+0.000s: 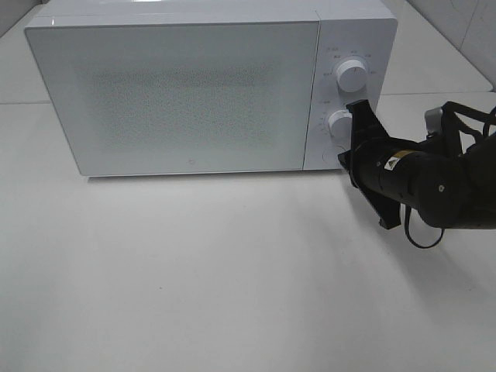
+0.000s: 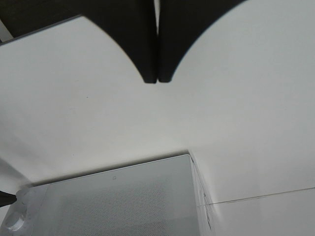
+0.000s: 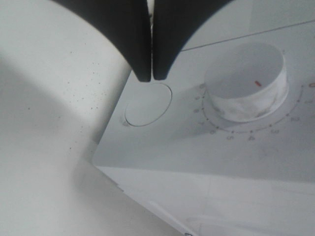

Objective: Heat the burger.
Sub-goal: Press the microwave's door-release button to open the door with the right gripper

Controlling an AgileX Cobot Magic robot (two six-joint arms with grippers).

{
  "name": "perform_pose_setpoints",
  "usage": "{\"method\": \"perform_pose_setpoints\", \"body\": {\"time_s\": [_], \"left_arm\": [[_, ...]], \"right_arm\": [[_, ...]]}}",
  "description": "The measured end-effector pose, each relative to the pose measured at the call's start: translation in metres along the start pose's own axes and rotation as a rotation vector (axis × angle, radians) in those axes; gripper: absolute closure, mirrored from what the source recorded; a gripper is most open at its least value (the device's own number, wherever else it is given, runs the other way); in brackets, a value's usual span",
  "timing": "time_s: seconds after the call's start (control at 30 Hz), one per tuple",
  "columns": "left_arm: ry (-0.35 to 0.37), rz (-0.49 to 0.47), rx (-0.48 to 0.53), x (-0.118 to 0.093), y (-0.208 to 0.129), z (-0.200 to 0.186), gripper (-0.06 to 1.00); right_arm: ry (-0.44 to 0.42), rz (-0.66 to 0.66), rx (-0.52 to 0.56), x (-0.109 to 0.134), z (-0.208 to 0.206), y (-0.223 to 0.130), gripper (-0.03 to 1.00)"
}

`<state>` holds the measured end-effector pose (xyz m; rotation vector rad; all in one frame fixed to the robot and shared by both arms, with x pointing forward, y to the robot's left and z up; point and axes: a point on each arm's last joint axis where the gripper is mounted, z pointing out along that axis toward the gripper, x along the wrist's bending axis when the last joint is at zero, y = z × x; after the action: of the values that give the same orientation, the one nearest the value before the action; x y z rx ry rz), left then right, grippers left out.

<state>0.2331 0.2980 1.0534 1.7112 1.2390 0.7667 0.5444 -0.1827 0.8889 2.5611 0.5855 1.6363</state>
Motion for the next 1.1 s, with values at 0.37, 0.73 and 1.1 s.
{"method": "perform_pose_setpoints", "body": {"time_s": [0.37, 0.73, 1.1], "left_arm": [[0.000, 0.000, 0.000, 0.000, 0.000, 0.000, 0.94], [0.000, 0.000, 0.000, 0.000, 0.000, 0.000, 0.94], [0.000, 0.000, 0.000, 0.000, 0.000, 0.000, 0.94]], "right_arm": [[0.017, 0.014, 0.016, 0.016, 0.010, -0.001, 0.95], [-0.013, 0.006, 0.014, 0.001, 0.020, -0.005, 0.95], [0.027, 0.022, -0.015, 0.006, 0.028, -0.004, 0.95]]}}
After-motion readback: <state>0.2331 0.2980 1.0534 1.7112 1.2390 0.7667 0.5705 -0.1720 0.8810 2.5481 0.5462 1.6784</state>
